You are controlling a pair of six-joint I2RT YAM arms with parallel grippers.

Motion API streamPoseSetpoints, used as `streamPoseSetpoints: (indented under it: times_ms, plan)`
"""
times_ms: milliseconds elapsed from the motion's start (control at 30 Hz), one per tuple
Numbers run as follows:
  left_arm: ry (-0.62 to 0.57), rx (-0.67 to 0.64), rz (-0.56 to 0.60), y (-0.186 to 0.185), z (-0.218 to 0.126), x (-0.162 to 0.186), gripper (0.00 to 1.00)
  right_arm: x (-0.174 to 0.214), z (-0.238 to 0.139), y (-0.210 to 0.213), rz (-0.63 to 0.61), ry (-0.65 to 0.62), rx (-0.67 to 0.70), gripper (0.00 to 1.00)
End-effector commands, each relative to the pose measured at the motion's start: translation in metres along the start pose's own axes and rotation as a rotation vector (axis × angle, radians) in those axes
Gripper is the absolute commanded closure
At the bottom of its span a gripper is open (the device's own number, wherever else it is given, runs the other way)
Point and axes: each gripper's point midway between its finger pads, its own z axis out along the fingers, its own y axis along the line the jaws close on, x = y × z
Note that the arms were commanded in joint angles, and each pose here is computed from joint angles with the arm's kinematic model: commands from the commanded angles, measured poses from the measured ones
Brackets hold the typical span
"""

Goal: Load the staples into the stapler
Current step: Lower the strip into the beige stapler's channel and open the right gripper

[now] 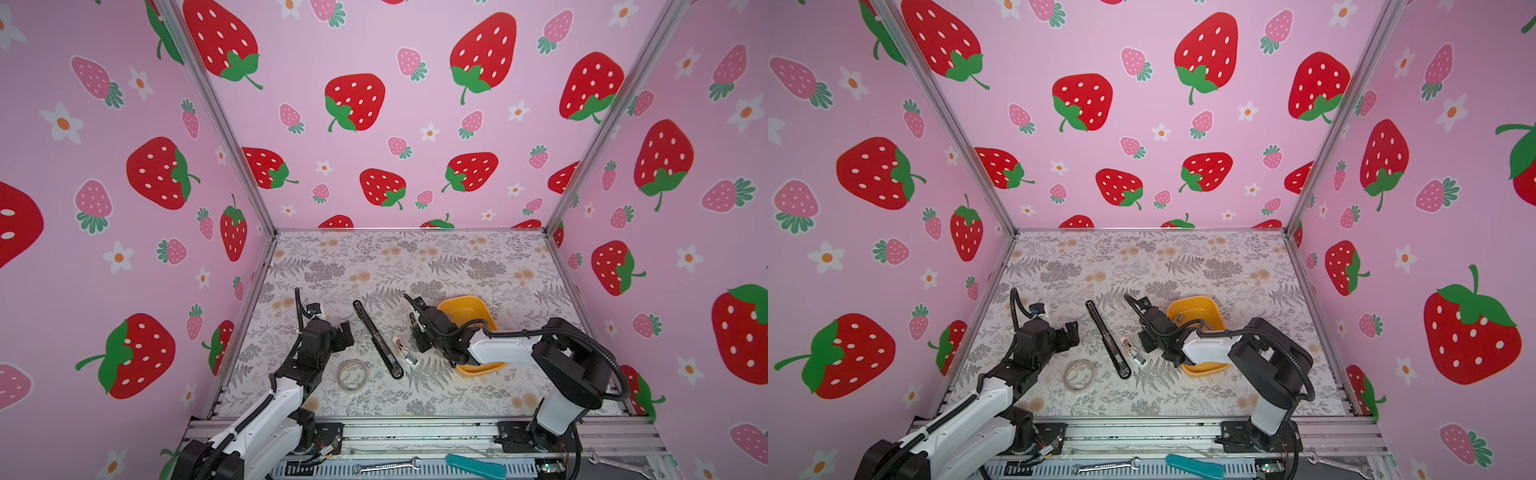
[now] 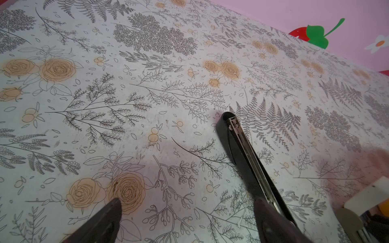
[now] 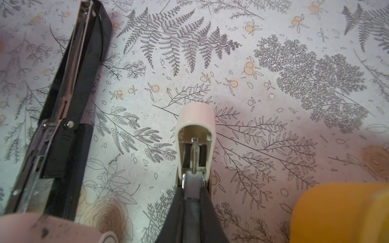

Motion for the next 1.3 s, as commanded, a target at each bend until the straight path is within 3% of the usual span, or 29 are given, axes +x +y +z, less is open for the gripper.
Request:
streamPoseSetpoints:
  times_ms: [0,467,867,1067,1267]
  plan:
    - [-0.033,0.017,-0.015,-0.008,-0.002,-0.016,0.01,0.005,-0.001,-0.006,0.014,0.012,0.021,0.92]
    - [-0.036,0.018,-0.016,-0.008,-0.002,-0.017,0.01,0.021,-0.009,-0.008,0.036,0.034,0.009,0.9]
    - [-0.034,0.02,-0.015,-0.008,-0.002,-0.016,0.01,0.018,-0.013,-0.008,0.038,0.023,0.002,0.66]
    - [-0.036,0.02,-0.015,-0.008,-0.002,-0.017,0.01,0.01,-0.02,-0.012,0.037,-0.01,0.022,0.66]
    - [-0.034,0.019,-0.016,-0.008,-0.002,-0.017,0.01,0.011,-0.022,-0.018,0.044,-0.012,0.049,0.76]
